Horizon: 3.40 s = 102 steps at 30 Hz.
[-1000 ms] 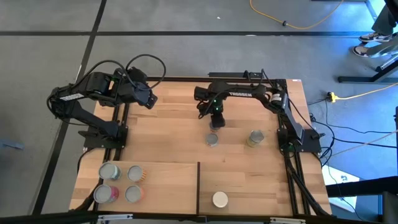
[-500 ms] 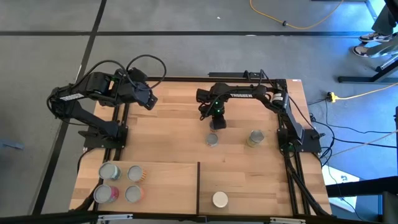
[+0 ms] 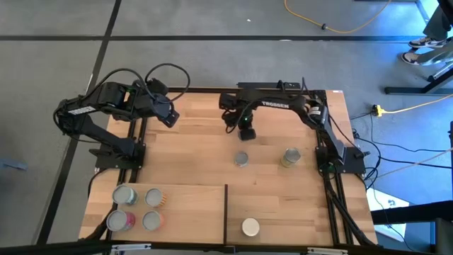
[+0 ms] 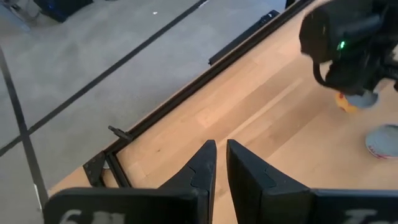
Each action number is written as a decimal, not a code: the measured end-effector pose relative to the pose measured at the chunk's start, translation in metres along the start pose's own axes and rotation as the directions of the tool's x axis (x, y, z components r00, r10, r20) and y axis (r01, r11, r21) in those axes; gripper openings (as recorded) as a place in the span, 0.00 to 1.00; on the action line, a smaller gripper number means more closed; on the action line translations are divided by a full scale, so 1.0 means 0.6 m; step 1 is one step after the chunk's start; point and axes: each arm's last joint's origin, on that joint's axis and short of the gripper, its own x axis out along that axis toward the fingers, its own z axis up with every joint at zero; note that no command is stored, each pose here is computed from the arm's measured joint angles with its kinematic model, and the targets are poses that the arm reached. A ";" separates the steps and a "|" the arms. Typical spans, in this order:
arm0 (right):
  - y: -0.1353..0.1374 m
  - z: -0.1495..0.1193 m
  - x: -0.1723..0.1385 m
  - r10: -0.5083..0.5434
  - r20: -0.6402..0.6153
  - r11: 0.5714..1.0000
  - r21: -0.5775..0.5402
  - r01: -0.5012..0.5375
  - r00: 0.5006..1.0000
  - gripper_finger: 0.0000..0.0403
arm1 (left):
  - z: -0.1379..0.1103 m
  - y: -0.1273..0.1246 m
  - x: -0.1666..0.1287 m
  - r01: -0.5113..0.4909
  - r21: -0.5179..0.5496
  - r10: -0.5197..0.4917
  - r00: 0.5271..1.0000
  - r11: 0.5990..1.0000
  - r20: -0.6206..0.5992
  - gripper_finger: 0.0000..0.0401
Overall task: Pick and place cans onto a shelf
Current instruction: Put the canned pineapple ring on the shelf
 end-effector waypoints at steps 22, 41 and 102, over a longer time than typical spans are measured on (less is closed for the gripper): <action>0.174 0.057 -0.244 -0.207 0.395 0.974 0.172 0.149 0.895 0.01 | -0.012 0.013 -0.022 0.099 0.242 -0.096 0.995 0.965 -0.026 0.08; 0.366 0.151 -0.264 0.022 0.781 0.986 0.088 -0.145 0.625 0.01 | -0.037 0.056 -0.073 0.276 0.296 -0.287 0.958 0.914 -0.007 0.08; 0.411 0.199 -0.116 0.232 0.539 0.956 0.027 -0.292 0.809 0.05 | -0.045 0.050 -0.083 0.317 0.378 -0.337 0.941 0.870 -0.014 0.08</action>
